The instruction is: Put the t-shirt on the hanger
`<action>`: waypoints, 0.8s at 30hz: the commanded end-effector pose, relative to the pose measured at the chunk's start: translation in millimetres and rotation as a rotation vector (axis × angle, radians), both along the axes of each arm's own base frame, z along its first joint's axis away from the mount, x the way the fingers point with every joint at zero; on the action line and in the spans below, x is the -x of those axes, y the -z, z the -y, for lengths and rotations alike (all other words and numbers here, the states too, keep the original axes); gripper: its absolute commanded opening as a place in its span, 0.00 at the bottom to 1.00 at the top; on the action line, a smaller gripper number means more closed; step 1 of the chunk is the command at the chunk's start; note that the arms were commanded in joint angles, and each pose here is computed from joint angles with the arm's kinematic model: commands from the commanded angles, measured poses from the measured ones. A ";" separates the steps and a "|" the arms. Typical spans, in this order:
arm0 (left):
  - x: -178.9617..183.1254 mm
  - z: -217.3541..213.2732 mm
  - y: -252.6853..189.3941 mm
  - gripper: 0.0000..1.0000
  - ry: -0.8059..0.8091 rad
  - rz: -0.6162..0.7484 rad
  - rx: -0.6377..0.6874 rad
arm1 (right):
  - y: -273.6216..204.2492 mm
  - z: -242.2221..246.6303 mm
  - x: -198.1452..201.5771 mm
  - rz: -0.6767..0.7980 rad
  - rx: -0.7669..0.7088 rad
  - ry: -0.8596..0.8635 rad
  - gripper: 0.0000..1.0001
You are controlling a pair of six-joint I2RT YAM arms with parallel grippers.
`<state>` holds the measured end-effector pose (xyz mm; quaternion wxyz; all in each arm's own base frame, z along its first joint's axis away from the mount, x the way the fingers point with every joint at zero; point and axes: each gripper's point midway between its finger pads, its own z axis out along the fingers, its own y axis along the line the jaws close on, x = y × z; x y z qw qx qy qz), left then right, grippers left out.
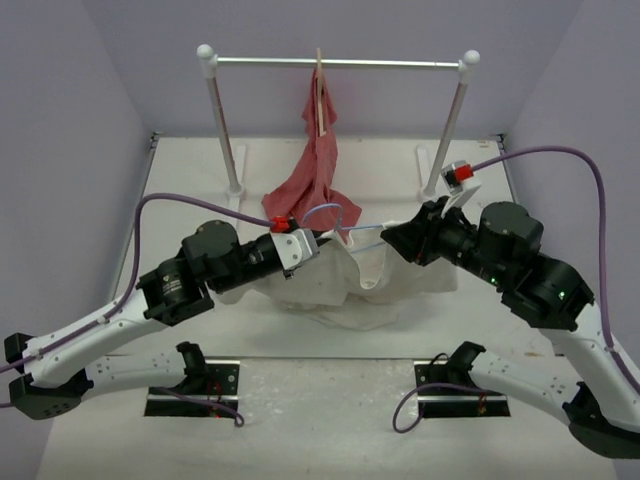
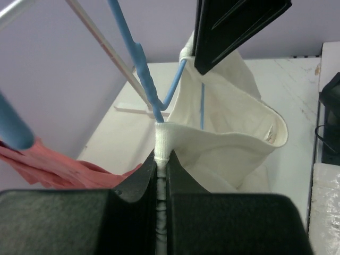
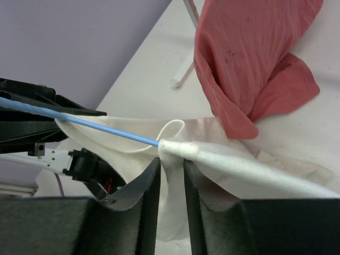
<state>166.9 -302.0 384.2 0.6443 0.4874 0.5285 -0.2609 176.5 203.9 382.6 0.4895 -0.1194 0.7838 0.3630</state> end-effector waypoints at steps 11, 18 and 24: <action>-6.6 24.8 39.7 0.00 0.024 -0.037 0.071 | 63.9 0.0 3.8 0.053 0.116 -0.081 0.50; -16.0 32.5 65.6 0.00 0.030 -0.085 0.052 | 53.9 -3.7 4.5 0.166 0.032 -0.098 0.56; -17.8 42.3 69.9 0.00 0.052 -0.108 0.041 | 49.0 -19.8 -7.2 0.181 0.032 -0.106 0.58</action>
